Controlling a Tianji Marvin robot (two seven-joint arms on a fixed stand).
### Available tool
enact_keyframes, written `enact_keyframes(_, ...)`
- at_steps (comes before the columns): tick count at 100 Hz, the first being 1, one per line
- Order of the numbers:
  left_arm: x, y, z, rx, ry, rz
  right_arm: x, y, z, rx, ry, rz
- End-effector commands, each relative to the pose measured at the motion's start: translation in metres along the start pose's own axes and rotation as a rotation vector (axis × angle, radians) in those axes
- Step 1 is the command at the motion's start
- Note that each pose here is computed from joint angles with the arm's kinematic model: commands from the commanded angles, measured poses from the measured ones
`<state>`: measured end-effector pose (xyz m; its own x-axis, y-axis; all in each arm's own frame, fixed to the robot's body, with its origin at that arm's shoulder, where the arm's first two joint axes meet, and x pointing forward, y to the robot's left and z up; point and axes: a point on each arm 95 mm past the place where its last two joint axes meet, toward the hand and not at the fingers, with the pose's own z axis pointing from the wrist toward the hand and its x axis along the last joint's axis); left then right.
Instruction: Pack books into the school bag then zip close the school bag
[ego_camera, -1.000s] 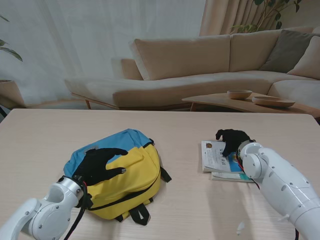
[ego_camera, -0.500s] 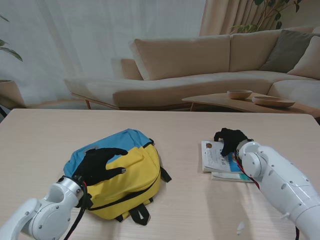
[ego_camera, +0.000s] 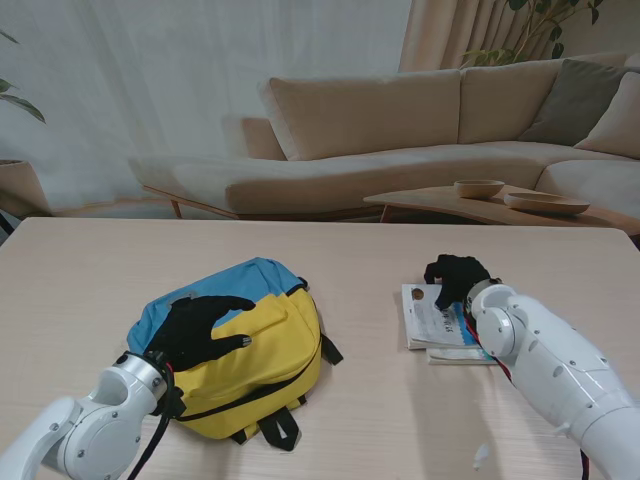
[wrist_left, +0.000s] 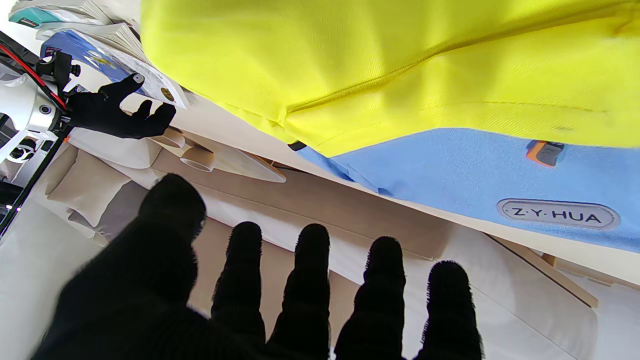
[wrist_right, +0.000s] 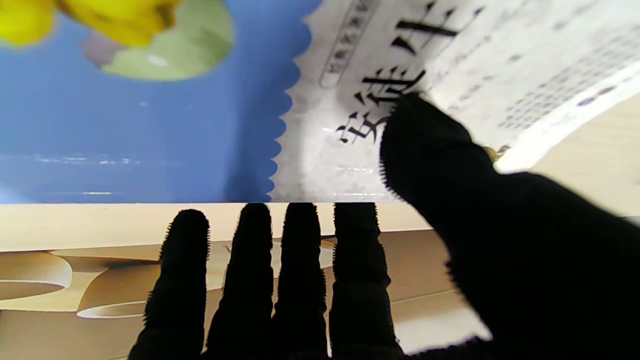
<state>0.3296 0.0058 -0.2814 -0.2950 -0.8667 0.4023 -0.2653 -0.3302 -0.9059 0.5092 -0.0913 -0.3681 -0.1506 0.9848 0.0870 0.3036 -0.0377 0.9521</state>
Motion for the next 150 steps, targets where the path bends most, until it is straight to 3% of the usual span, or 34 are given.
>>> enact_keyframes(1,0.002,0.002,-0.001,-0.012,-0.001,-0.007,0.003,-0.039,-0.008,0.093,0.007,-0.003)
enact_keyframes(92,0.002,0.001,-0.004,-0.002,0.000,-0.004,0.016,-0.018,-0.022,-0.159,0.065,0.075)
enact_keyframes(124,0.002,0.001,-0.004,0.000,0.003,-0.003,0.018,-0.007,-0.029,-0.162,0.086,0.064)
enact_keyframes(150,0.003,0.001,-0.005,0.002,0.004,-0.003,0.020,-0.001,-0.035,-0.193,0.062,0.082)
